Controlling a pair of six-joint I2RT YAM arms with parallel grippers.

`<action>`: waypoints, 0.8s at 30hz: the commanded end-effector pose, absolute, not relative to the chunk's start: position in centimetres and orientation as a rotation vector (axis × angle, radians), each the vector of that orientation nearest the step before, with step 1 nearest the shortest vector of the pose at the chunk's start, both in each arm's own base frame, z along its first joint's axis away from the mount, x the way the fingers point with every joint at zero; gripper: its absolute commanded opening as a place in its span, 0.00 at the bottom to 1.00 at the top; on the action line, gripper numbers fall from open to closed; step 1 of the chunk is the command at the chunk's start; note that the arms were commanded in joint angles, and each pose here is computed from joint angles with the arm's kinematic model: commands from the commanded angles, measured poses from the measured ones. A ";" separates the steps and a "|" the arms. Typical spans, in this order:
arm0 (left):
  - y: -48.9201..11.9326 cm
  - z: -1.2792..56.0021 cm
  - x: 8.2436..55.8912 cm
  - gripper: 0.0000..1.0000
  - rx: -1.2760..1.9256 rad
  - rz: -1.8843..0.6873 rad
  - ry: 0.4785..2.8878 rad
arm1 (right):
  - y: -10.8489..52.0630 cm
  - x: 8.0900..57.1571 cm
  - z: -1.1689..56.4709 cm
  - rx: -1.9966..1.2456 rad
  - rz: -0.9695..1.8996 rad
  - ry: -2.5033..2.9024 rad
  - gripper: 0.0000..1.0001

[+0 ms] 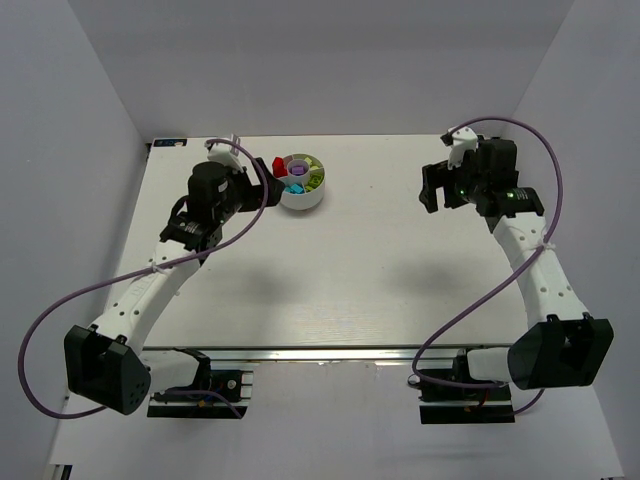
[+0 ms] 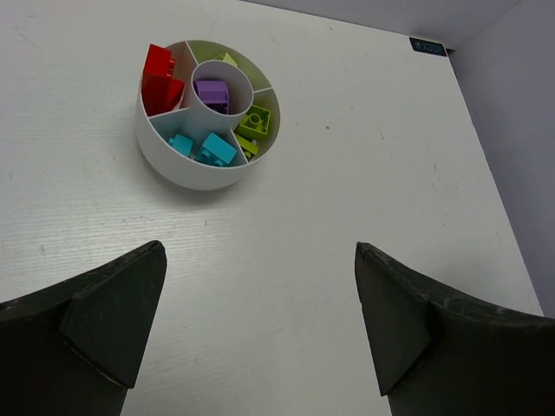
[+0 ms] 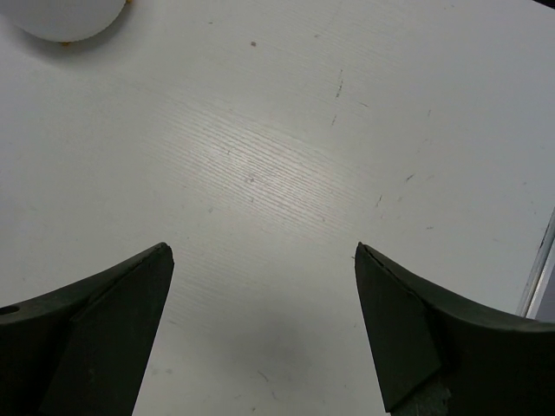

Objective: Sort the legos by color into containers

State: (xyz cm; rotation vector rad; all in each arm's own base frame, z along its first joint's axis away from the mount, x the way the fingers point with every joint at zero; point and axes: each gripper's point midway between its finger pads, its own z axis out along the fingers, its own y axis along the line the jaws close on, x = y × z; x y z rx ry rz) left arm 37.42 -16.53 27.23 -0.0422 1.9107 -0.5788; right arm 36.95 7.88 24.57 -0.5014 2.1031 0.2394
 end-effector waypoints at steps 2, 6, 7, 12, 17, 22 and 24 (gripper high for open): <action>-16.7 30.5 36.3 0.98 -0.063 -0.652 1.864 | 7.4 37.0 24.1 -0.506 0.224 2.175 0.89; -16.2 30.3 35.3 0.98 -0.101 -0.664 1.846 | 7.6 38.4 23.9 -0.497 0.231 2.178 0.89; -16.1 30.2 35.1 0.98 -0.107 -0.661 1.855 | 7.6 38.6 24.3 -0.506 0.228 2.166 0.90; -15.3 30.4 34.9 0.98 -0.140 -0.637 1.840 | 7.9 39.1 25.2 -0.592 0.210 2.096 0.89; -14.3 30.6 34.5 0.98 -0.188 -0.610 1.812 | 8.6 38.8 25.7 -0.697 0.213 1.991 0.90; -13.4 31.1 33.9 0.98 -0.188 -0.560 1.816 | 9.6 37.1 24.4 -0.702 0.287 1.953 0.90; -13.3 31.2 33.7 0.98 -0.178 -0.555 1.817 | 9.8 36.7 24.2 -0.669 0.316 1.960 0.90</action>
